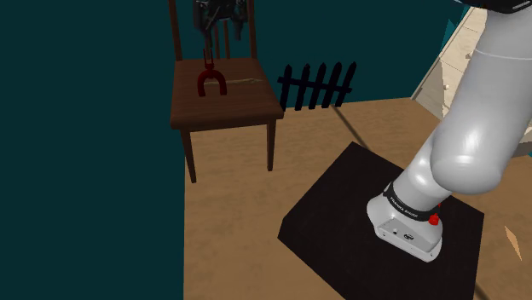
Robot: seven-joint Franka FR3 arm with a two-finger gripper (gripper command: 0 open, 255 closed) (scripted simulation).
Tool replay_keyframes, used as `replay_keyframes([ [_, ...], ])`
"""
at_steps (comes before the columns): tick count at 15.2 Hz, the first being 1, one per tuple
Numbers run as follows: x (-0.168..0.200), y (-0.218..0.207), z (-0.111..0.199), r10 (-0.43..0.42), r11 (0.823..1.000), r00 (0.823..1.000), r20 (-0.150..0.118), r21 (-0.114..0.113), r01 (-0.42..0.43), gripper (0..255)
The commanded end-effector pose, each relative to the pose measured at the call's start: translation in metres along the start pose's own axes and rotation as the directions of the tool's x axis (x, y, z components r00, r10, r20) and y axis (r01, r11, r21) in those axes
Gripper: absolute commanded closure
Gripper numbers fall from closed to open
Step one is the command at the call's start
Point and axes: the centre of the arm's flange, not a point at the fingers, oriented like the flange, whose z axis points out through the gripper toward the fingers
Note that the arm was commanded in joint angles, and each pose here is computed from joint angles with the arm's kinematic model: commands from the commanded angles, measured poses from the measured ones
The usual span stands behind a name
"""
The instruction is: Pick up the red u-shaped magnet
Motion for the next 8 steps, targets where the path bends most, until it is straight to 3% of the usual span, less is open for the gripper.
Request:
replay_keyframes([
  [1,0.022,-0.012,0.003,0.002,1.0,1.0,-0.005,-0.003,-0.002,0],
  [4,0.05,-0.027,0.005,0.004,1.0,1.0,-0.011,-0.008,-0.004,0],
  [8,0.051,-0.027,0.026,0.004,1.0,1.0,-0.011,-0.008,-0.004,0],
])
